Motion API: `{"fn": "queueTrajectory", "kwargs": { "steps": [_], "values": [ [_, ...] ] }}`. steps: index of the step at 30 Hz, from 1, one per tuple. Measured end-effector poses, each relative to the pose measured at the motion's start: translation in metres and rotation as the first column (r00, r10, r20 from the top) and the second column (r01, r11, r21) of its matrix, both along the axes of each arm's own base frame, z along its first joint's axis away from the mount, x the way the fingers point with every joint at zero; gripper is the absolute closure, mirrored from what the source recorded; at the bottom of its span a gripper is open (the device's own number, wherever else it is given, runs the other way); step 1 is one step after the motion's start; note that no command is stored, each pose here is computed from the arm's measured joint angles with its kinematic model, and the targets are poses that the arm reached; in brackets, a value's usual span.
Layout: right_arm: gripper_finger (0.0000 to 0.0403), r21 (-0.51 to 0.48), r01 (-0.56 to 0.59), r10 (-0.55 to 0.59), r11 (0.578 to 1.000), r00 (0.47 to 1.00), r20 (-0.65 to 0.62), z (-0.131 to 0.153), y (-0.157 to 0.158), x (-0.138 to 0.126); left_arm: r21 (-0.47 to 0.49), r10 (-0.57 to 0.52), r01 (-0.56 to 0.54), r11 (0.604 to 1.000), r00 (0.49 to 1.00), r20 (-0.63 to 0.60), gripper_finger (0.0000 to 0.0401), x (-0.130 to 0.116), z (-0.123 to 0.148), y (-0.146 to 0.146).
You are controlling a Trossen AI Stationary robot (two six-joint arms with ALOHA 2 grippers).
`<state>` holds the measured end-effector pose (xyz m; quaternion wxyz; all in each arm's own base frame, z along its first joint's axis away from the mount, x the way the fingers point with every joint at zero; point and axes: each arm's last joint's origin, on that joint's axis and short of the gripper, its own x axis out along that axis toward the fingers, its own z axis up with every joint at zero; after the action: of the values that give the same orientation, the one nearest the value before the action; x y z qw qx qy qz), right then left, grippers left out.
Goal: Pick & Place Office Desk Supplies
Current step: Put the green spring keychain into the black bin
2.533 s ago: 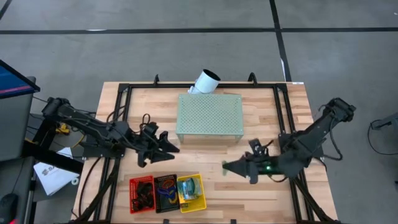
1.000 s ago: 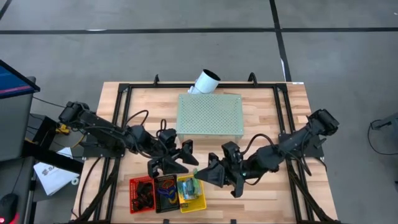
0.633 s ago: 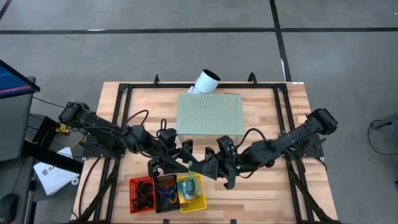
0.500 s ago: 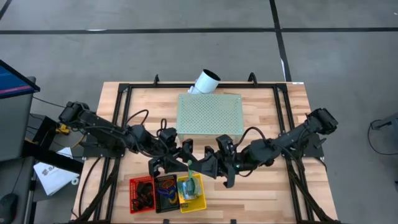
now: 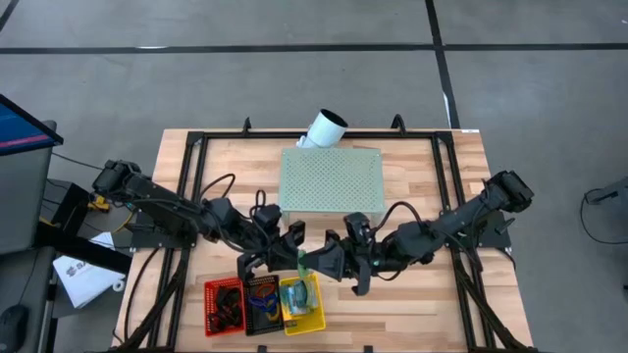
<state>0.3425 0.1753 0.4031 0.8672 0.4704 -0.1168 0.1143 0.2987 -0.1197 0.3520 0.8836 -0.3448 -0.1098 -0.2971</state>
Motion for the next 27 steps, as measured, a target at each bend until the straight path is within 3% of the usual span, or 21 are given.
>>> {"fn": "queueTrajectory", "kwargs": {
  "steps": [4, 7, 16, 20, 27],
  "values": [
    [0.0345, 0.009, 0.057, -0.057, 0.998, 0.998, -0.015, -0.001, 0.001, -0.001, 0.043, -0.076, 0.081, 0.996, 0.99, -0.116, 0.0396, -0.006, -0.004, -0.007],
    [0.0322, 0.005, 0.074, -0.074, 0.997, 0.997, -0.018, -0.001, 0.001, -0.001, 0.112, -0.087, 0.121, 0.986, 0.958, -0.274, 0.0396, -0.018, -0.01, -0.012],
    [0.0274, 0.005, 0.099, -0.099, 0.995, 0.995, -0.029, -0.002, -0.007, 0.003, 0.239, -0.049, 0.262, 0.935, 0.763, -0.645, 0.0396, -0.07, -0.026, -0.017],
    [0.0265, 0.01, 0.082, -0.082, 0.997, 0.996, -0.027, -0.001, -0.008, 0.003, 0.261, -0.023, 0.272, 0.926, 0.732, -0.681, 0.0396, -0.08, -0.028, -0.02],
    [0.0262, 0.008, 0.031, -0.031, 0.999, 0.997, -0.072, -0.006, -0.004, 0.003, 0.276, 0.012, 0.221, 0.935, 0.762, -0.648, 0.0396, -0.083, -0.021, -0.016]
  ]
}}
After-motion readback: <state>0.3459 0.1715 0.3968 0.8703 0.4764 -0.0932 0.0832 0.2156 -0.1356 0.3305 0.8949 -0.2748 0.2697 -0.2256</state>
